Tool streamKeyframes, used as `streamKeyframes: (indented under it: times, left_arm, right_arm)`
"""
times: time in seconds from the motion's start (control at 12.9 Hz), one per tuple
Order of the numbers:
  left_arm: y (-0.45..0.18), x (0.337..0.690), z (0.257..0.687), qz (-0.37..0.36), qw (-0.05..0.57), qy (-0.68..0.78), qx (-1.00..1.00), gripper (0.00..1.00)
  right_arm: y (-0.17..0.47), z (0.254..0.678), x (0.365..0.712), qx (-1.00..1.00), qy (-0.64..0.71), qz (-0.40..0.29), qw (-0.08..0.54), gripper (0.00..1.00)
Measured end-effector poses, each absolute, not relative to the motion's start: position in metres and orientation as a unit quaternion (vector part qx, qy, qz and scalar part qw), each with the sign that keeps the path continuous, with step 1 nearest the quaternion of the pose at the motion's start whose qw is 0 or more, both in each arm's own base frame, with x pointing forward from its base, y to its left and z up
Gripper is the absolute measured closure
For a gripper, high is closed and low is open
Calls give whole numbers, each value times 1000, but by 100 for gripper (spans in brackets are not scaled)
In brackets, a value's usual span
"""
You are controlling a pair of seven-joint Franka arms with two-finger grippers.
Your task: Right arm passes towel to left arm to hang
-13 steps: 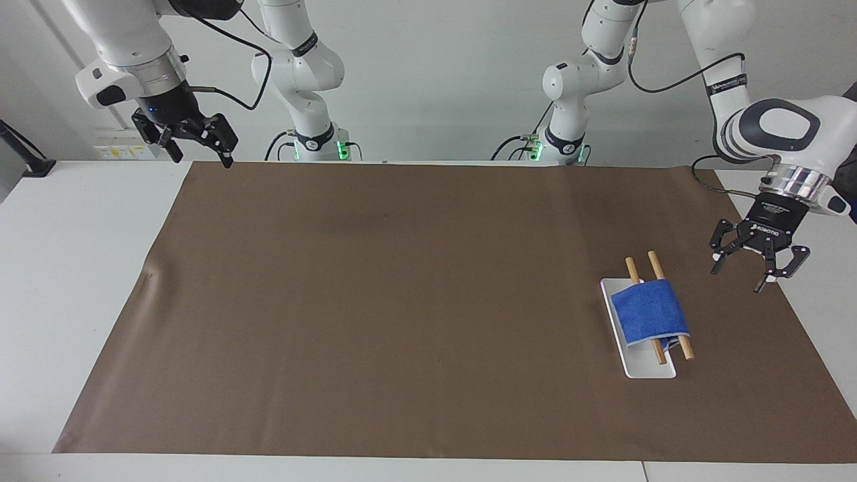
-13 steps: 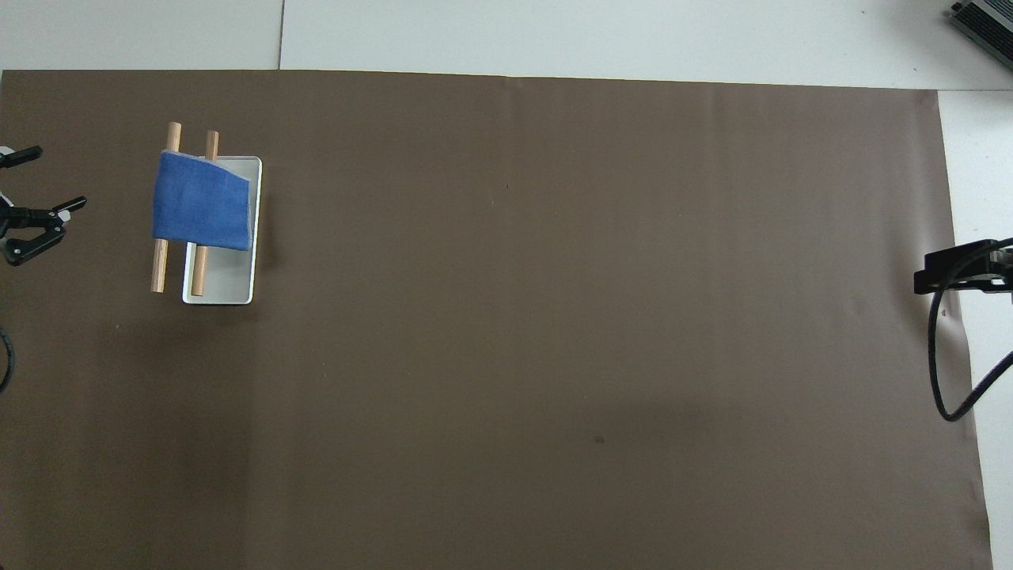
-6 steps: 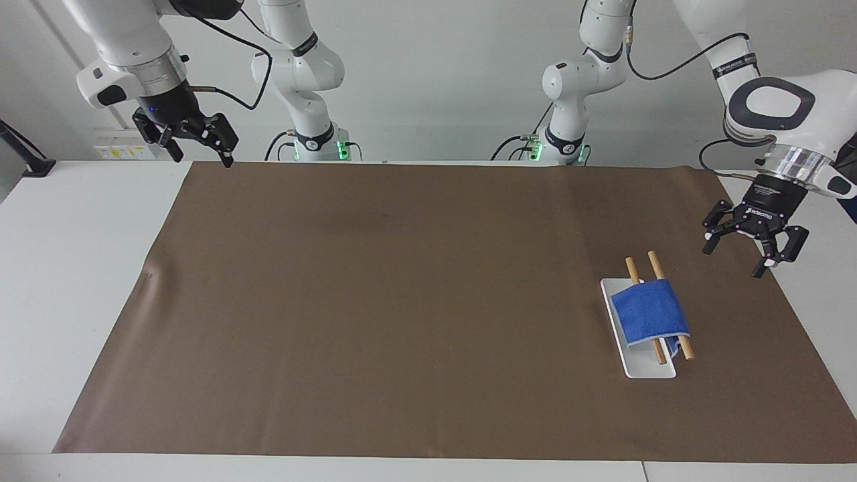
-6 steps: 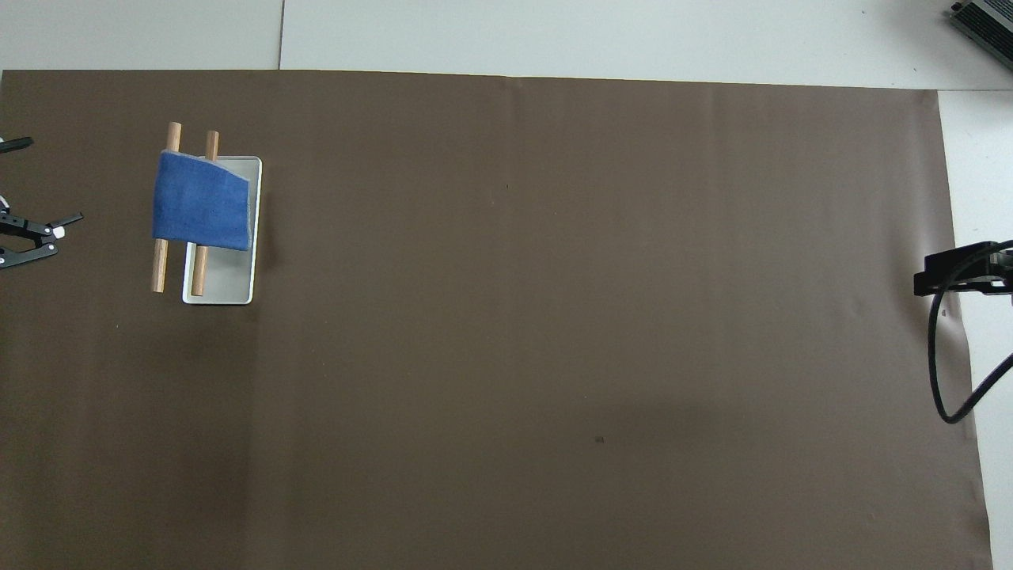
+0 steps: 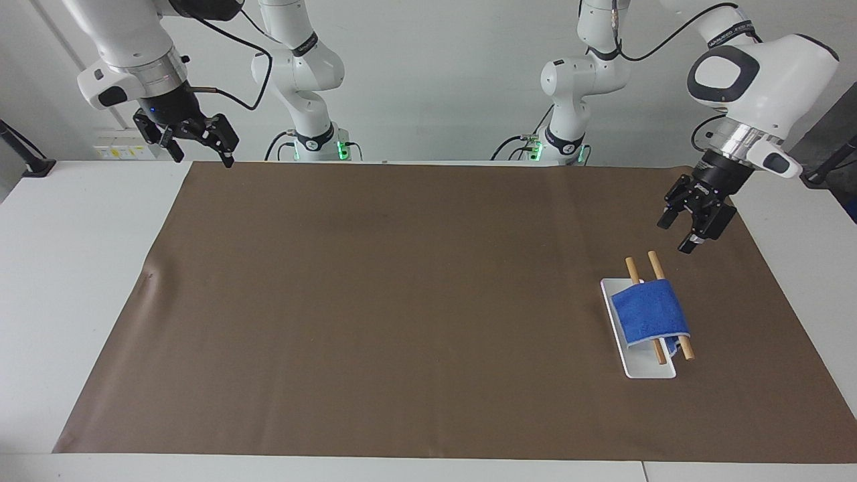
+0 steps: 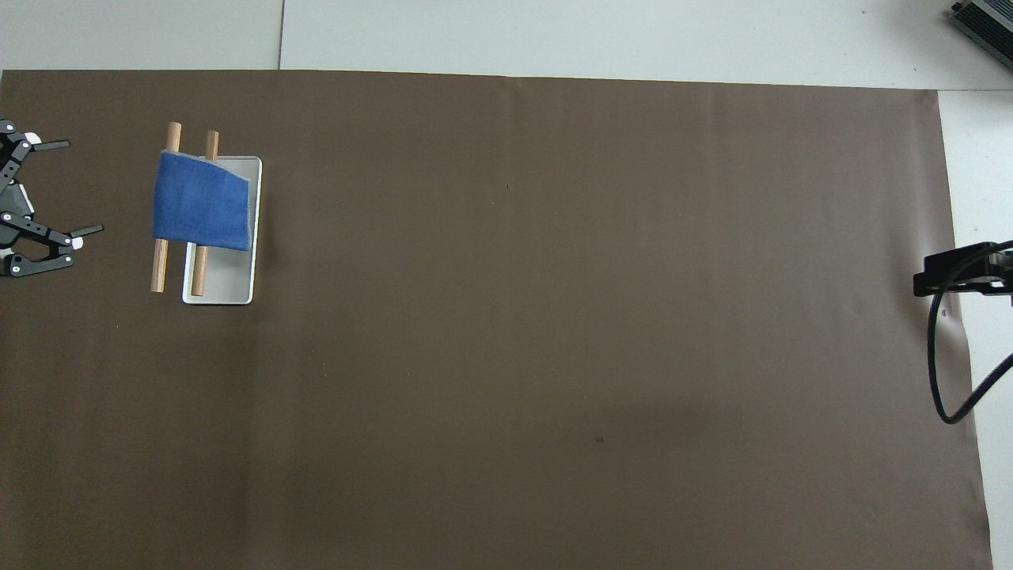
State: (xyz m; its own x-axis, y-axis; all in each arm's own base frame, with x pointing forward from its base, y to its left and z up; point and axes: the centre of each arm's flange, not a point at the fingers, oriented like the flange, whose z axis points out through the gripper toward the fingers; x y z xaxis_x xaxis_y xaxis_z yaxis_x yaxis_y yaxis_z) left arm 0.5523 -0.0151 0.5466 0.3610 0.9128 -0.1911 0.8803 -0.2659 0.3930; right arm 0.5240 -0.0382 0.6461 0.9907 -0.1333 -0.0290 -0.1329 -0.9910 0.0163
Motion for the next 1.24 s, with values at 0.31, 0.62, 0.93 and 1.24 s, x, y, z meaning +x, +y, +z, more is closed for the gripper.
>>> streamKeyframes:
  times: [0.31, 0.62, 0.93, 1.24]
  left_arm:
    - [-53, 534, 537, 16, 148, 406, 902, 0]
    - [-38, 521, 535, 3, 110, 248, 963, 0]
    - [-31, 517, 554, 20, 48, 129, 990, 0]
    - [-26, 518, 589, 31, 41, 59, 997, 0]
  right_arm:
    - [-38, 646, 524, 998, -67, -14, 7, 0]
    - [-38, 655, 525, 998, -67, -4, 4, 0]
    - [-37, 650, 528, 998, -66, -8, 4, 0]
    - [-34, 649, 528, 998, -64, -9, 4, 0]
